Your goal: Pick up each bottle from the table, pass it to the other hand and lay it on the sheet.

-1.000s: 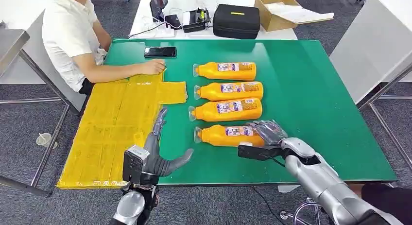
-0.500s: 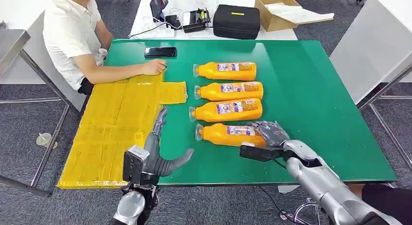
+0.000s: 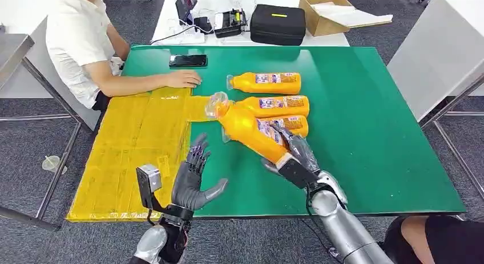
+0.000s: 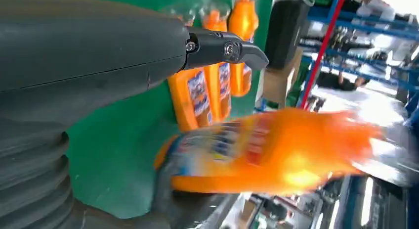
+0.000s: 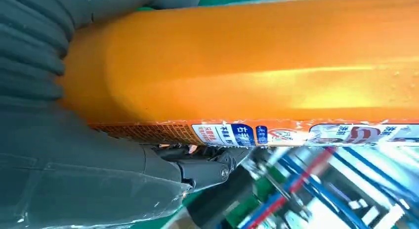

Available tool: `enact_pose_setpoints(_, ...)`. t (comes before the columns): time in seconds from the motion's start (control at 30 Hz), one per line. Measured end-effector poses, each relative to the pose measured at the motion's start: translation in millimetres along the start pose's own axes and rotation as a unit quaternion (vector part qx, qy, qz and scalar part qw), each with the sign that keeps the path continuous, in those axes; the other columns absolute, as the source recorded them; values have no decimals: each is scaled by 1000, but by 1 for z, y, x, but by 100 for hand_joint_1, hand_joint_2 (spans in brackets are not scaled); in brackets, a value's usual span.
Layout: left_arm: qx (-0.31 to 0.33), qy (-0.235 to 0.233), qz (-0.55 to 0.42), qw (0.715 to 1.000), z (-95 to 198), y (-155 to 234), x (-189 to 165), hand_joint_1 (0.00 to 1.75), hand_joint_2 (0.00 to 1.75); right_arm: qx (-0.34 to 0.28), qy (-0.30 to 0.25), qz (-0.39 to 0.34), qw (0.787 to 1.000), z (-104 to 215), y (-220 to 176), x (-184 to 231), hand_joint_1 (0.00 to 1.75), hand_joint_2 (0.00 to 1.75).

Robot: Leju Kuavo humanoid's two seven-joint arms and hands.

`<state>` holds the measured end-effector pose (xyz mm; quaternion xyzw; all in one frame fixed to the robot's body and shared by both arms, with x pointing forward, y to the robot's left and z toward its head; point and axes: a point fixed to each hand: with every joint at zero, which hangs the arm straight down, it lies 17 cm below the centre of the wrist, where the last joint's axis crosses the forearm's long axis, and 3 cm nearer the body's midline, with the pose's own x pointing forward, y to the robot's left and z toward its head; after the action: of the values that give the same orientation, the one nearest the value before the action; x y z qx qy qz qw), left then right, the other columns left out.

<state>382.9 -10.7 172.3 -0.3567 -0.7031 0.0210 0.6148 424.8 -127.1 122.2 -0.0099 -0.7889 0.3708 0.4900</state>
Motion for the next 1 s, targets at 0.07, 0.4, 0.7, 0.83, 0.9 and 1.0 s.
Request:
enact_pose_setpoints(0.07, -4, 4, -1, 1000, 1, -2, -3, 0, 175, -17, -12, -9, 1000, -5, -6, 10, 175, 175)
enact_pose_setpoints(0.4, -22, 18, -2, 1000, 5, -11, -14, 0, 175, -47, -50, -36, 997, -23, -8, 44, 175, 175)
enact_pose_setpoints(0.7, -25, -10, -29, 999, -8, -14, 2, 0, 175, 20, -55, -42, 997, -24, 42, 56, 175, 175)
enact_pose_setpoints(0.83, -23, -22, -32, 999, -15, -15, 11, 0, 175, 50, -64, -45, 996, -23, 70, 62, 175, 175)
enact_pose_setpoints(0.9, -19, -26, -26, 999, -18, -15, 14, 0, 175, 62, -67, -45, 995, -22, 80, 64, 175, 175)
enact_pose_setpoints(1.0, -14, -33, -18, 999, -22, -13, 20, 0, 175, 75, -72, -49, 993, -21, 93, 70, 175, 175)
